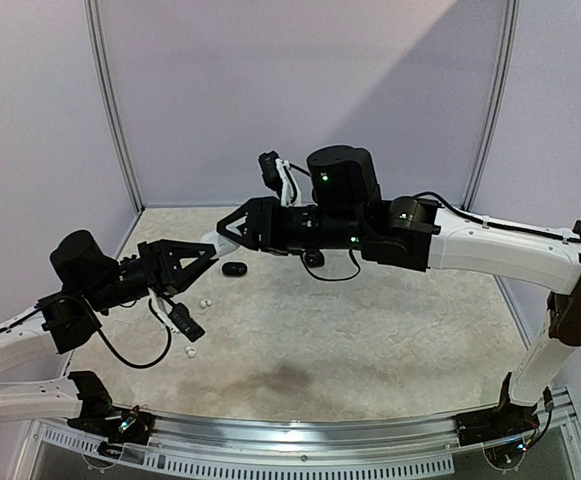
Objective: Insert the wireless bluetooth earbuds into the charging case
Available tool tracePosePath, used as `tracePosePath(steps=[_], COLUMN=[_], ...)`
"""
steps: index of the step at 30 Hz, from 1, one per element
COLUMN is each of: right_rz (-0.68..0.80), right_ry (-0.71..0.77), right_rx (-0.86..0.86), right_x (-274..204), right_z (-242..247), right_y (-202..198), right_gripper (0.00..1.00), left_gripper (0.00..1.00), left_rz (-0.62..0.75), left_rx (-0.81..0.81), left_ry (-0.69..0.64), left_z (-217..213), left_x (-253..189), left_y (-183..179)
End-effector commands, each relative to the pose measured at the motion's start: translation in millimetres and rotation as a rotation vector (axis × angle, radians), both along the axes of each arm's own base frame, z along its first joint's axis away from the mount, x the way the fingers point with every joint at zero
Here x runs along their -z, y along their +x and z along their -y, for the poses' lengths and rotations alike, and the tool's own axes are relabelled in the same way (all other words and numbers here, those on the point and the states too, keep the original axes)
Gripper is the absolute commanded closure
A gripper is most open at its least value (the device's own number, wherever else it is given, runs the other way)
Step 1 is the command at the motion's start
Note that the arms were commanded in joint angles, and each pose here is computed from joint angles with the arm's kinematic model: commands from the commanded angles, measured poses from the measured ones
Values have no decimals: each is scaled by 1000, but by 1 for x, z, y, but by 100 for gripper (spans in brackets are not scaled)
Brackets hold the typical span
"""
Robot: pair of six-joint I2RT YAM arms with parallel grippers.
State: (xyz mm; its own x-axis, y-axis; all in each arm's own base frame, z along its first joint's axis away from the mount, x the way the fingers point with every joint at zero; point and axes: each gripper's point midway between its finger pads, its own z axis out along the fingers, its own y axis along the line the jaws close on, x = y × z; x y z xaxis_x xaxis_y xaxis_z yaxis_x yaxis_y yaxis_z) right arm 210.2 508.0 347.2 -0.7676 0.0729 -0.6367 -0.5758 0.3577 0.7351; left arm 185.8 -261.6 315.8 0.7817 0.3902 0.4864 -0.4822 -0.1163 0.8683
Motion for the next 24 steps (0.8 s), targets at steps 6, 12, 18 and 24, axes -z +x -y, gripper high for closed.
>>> tracePosePath(steps=[6,12,18,24], right_rz=[-58,-72,-93,-93], right_ry=[88,95,82,77], right_rx=[-116,-139,-162,-170], right_x=[1,-3,5,7], right_z=[-18,-15,-21,-22], right_y=[-15,-21,-28,-30], right_gripper=[83,67,64,68], left_gripper=[100,100,100,100], left_rz=[182,175,172,163], left_rx=[-5,-23,-25,-32], left_ry=[95,92,89,92], left_z=[6,5,5,5], left_x=[5,4,4,4], left_y=[-2,0,-1,1])
